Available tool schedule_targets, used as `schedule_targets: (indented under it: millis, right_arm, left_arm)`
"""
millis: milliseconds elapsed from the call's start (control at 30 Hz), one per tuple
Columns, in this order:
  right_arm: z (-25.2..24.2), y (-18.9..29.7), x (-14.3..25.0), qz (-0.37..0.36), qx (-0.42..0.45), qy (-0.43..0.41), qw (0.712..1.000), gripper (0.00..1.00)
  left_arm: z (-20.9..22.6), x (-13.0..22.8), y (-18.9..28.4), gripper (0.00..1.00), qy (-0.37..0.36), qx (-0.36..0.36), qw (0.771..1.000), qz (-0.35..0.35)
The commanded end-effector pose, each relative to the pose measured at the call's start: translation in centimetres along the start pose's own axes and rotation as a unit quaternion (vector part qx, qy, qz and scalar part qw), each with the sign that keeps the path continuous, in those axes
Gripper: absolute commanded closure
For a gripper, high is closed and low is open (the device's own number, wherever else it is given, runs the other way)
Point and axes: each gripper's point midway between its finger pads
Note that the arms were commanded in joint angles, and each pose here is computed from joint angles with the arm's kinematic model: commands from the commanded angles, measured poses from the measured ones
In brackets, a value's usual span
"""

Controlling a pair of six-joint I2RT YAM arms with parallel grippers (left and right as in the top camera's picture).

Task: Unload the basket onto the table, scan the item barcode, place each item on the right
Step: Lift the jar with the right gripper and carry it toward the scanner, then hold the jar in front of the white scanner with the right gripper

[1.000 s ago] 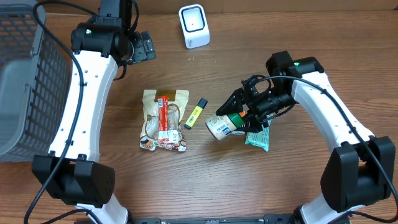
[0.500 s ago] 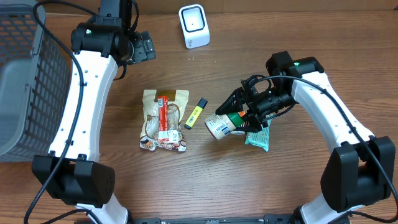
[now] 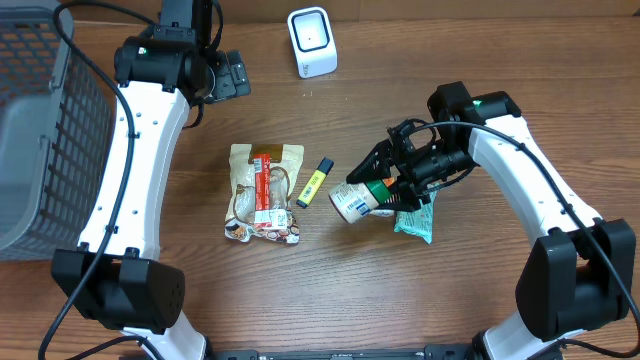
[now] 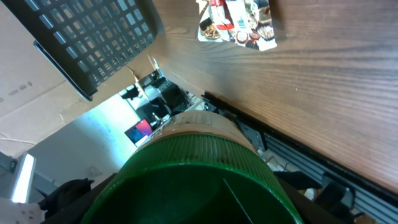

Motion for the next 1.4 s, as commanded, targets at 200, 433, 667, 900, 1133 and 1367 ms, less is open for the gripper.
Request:
schedule_targets:
  millis: [200, 433, 667, 900, 1133, 1367]
  right_arm:
    - [-5.2, 3.7, -7.1, -0.162, 0.232, 0.108, 0.953, 0.96]
    - [-2.8, 5.4, -11.7, -0.254, 0.229, 0.173, 0.923, 0.97]
    - [3.8, 8.9, -11.2, -0.286, 0.218, 0.211, 0.909, 0.97]
    - [10.7, 12.6, -9.6, -0.306, 0.232, 0.260, 0.886, 0.97]
    - [12.1, 10.8, -12.9, -0.318, 0.265, 0.331, 0.848, 0.97]
    - [13.3, 9.3, -21.5, -0.396, 0.316, 0.393, 0.768, 0.97]
  left_arm:
    - [-0.2, -0.9, 1.7, 0.00, -0.005, 0.009, 1.000, -0.022]
    - [-0.2, -0.8, 1.7, 0.00, -0.005, 0.009, 1.000, -0.022]
    - [-0.2, -0.9, 1.7, 0.00, -0.005, 0.009, 1.000, -0.022]
    - [-0.2, -0.8, 1.7, 0.00, -0.005, 0.009, 1.000, -0.022]
    - [-0.2, -0.9, 1.7, 0.00, -0.005, 0.009, 1.000, -0.022]
    - [-0.2, -0.9, 1.7, 0.00, -0.005, 0.009, 1.000, -0.022]
Point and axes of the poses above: each gripper's point midway between its finger pads, its own y axis back along the fingers, its own z axis along the line the jaws close on, x = y × z, and after that the axes turned 5 degrees about y, right-handed
